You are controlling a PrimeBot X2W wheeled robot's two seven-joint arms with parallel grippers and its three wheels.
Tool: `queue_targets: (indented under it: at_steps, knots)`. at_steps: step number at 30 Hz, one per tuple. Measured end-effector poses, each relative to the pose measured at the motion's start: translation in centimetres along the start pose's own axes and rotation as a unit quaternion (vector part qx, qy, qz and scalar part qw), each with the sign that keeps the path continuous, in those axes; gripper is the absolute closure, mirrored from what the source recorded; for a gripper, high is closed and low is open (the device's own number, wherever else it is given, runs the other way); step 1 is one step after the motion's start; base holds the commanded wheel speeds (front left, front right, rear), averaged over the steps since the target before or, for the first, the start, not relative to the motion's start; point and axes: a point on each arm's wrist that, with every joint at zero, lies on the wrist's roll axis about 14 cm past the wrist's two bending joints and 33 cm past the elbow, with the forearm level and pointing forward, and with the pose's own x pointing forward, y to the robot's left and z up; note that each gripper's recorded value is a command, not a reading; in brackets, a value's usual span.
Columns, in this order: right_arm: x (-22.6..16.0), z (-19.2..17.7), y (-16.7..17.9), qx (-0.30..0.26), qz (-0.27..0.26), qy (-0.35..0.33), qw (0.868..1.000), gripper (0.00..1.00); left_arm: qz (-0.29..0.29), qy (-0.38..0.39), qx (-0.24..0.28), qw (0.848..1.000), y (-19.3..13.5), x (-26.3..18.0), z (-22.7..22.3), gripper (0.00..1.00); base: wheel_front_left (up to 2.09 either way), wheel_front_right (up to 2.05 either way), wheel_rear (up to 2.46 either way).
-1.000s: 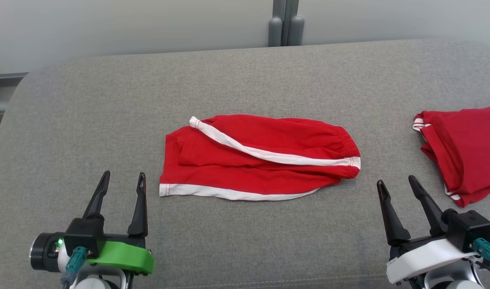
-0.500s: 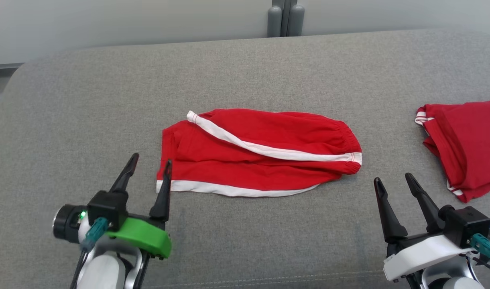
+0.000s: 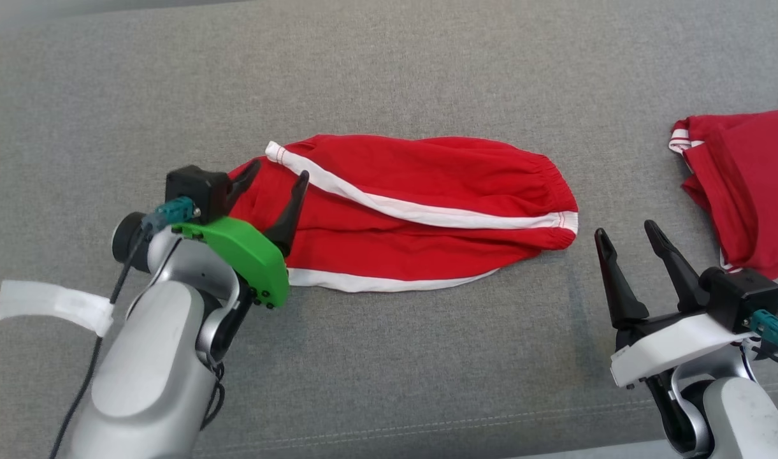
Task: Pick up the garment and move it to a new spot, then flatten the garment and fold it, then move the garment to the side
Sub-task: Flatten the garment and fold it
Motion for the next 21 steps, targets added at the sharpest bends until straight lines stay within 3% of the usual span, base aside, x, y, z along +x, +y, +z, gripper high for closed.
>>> queue_targets:
  at_steps: [11, 18, 19, 20, 21]
  knots:
    - [2.2, -3.5, -0.8, 0.014, -0.001, 0.029, 0.999, 0.00, -0.010, 0.093, -0.019, 0.995, 3.3, 4.9, -3.8, 0.00, 0.00, 0.00, 0.00]
    - [2.6, -4.5, -1.6, 0.015, -0.008, 0.039, 0.999, 0.00, -0.017, 0.101, -0.021, 0.995, 3.7, 6.3, -4.9, 0.00, 0.00, 0.00, 0.00]
    - [2.6, -4.7, -1.7, 0.015, -0.008, 0.041, 0.999, 0.00, -0.020, 0.103, -0.020, 0.994, 3.6, 6.4, -5.0, 0.18, 0.00, 0.00, 0.00]
    - [2.6, -4.8, -1.7, 0.015, -0.008, 0.042, 0.999, 0.00, -0.022, 0.104, -0.019, 0.994, 3.5, 6.4, -5.1, 0.78, 0.00, 0.00, 0.00]
    - [2.7, -4.8, -1.7, 0.015, -0.007, 0.042, 0.999, 0.00, -0.024, 0.103, -0.018, 0.994, 3.5, 6.4, -5.0, 1.00, 0.00, 0.00, 0.00]
